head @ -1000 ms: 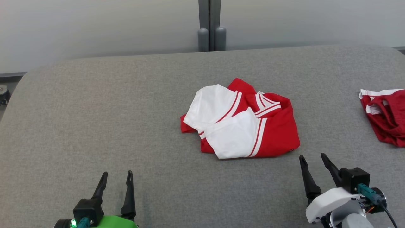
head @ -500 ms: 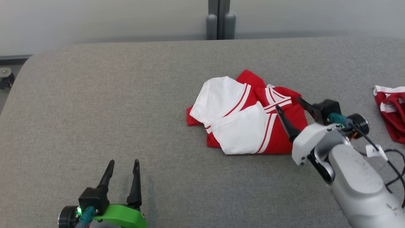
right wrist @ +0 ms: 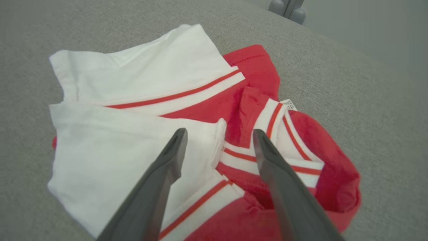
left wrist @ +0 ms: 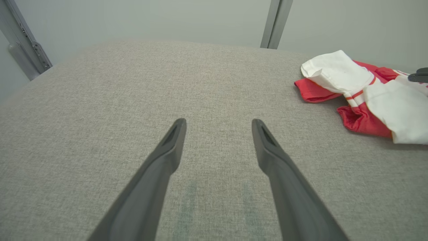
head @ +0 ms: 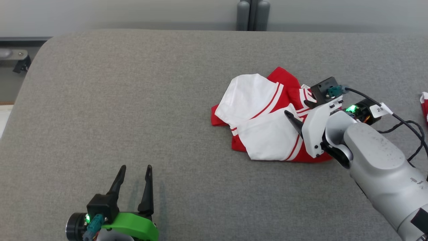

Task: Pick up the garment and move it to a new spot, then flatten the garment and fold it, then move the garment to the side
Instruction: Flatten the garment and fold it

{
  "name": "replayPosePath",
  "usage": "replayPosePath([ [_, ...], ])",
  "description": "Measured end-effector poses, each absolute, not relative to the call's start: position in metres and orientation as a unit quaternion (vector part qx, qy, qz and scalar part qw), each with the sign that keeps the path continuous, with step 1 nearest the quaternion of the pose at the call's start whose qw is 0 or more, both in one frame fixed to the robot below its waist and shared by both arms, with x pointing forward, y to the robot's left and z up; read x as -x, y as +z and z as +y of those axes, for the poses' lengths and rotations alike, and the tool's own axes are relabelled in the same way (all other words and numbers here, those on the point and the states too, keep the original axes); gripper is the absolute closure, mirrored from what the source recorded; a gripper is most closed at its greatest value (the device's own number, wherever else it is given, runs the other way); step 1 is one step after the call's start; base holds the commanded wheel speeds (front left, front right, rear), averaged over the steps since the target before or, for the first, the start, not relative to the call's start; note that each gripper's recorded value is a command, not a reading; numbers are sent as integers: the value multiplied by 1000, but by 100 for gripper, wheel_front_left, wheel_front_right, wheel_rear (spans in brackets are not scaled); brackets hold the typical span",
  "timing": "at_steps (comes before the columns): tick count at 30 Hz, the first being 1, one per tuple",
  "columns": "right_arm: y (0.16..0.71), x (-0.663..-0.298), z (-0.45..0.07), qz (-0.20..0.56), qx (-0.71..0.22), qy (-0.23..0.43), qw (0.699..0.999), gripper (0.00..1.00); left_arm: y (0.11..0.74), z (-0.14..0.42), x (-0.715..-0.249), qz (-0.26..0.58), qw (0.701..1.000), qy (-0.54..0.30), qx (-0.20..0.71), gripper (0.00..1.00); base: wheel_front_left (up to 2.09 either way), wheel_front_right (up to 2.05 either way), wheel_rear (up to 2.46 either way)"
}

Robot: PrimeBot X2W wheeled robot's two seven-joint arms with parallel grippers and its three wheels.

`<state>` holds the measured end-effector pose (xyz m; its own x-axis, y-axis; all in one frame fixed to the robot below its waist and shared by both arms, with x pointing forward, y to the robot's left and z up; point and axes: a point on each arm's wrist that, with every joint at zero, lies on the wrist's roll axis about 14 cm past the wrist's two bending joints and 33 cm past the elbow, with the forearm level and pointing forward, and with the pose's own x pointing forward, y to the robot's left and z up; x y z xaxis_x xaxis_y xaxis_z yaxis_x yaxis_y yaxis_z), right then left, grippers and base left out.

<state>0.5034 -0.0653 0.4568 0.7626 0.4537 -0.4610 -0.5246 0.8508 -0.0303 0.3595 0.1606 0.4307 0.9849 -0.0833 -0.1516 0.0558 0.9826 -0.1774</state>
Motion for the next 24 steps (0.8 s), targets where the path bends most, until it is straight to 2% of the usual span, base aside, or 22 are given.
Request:
replayPosePath([
  [12, 423, -491, -49, 278, 69, 292, 912, 0, 427, 165, -363, 85, 992, -29, 86, 0, 0, 0, 0],
  [13, 422, -490, -46, 281, 68, 296, 910, 3, 427, 165, -364, 84, 992, -30, 85, 0, 0, 0, 0],
  [14, 421, -490, -44, 282, 67, 299, 909, 44, 427, 164, -365, 84, 992, -30, 85, 0, 0, 0, 0],
  [16, 420, -490, -44, 279, 71, 303, 908, 100, 427, 164, -366, 85, 992, -31, 85, 0, 0, 0, 0],
  [24, 439, -506, -42, 227, 83, 313, 918, 100, 426, 164, -367, 86, 992, -30, 88, 0, 0, 0, 0],
])
